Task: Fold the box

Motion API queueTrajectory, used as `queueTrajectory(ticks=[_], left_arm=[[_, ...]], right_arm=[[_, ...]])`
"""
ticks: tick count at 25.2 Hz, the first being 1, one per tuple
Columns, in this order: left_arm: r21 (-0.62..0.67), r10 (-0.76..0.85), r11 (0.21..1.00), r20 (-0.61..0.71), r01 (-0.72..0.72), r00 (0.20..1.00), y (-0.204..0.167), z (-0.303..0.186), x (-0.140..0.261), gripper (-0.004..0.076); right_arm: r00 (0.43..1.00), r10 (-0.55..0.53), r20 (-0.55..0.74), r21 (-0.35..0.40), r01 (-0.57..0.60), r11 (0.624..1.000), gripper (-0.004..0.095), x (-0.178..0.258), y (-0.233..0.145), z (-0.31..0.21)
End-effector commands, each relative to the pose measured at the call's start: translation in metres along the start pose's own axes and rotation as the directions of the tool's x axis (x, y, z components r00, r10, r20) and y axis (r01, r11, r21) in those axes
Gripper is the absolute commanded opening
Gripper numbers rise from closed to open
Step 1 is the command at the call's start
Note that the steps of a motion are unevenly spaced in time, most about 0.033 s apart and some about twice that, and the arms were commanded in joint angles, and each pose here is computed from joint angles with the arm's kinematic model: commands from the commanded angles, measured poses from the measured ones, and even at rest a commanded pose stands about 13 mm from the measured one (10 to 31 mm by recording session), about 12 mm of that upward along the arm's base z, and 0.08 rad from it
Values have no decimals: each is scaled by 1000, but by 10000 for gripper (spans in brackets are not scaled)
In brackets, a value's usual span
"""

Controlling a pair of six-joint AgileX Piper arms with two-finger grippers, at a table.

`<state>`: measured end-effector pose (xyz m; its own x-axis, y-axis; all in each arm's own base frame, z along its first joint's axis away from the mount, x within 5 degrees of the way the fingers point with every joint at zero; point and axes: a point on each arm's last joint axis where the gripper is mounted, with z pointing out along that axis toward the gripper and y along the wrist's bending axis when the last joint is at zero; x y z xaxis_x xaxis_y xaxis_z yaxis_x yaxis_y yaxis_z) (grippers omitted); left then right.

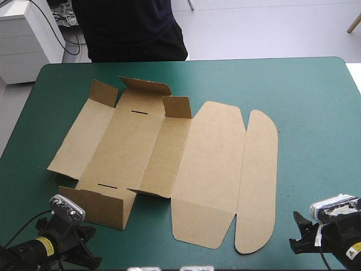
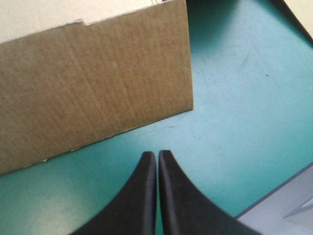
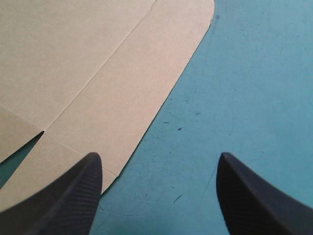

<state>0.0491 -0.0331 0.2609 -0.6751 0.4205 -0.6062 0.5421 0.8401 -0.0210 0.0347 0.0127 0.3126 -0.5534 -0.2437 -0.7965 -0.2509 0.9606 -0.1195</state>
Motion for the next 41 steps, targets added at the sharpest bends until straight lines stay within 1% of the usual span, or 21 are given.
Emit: queueTrajectory(ticks=[1,8,12,15,20,24,26,28,30,31,33,36,37,38,41], left_arm=[[9,-11,1000,60,11,998,-1,-5,-10,-8],[9,-11,1000,60,11,998,-1,-5,-10,-8],[9,-11,1000,60,11,998,-1,-5,-10,-8],[9,-11,1000,60,11,998,-1,-5,-10,-8],[9,-11,1000,60,11,998,-1,-5,-10,-8],[9,-11,1000,60,11,998,-1,-5,-10,-8],[9,-11,1000,60,11,998,-1,-5,-10,-8],[9,-11,1000,60,11,998,-1,-5,-10,-8],[9,-11,1000,60,11,998,-1,-5,-10,-8],[9,-11,1000,60,11,998,-1,-5,-10,-8],[9,-11,1000,60,11,998,-1,-5,-10,-8],[9,-11,1000,60,11,998,-1,-5,-10,-8],[9,-11,1000,60,11,998,-1,-5,-10,-8],[9,-11,1000,60,11,998,-1,-5,-10,-8],[9,-11,1000,60,11,998,-1,-5,-10,-8]], right_arm=[[999,-34,33,-2,34,999,622,-34,-7,-2],[996,-84,-25,-30,84,996,623,-84,-22,15],[991,-126,-37,-45,124,991,622,-116,-32,28],[988,-150,-27,-92,147,985,622,-137,-35,40],[986,-164,12,-203,163,965,622,-173,-37,65],[984,-177,23,-257,177,950,619,-194,-41,86],[981,-194,4,-275,187,943,619,-206,-46,104],[975,-222,-15,-296,208,932,619,-217,-51,122],[976,-219,-2,-328,206,922,619,-230,-54,137],[970,-242,22,-349,234,908,619,-240,-53,146],[956,-290,48,-360,287,888,619,-257,-44,158],[910,-410,64,-355,405,843,619,-278,-18,182],[898,-435,71,-349,431,832,619,-284,-12,191],[890,-448,86,-354,448,821,619,-290,-4,201],[884,-453,114,-374,461,805,619,-298,9,220]])
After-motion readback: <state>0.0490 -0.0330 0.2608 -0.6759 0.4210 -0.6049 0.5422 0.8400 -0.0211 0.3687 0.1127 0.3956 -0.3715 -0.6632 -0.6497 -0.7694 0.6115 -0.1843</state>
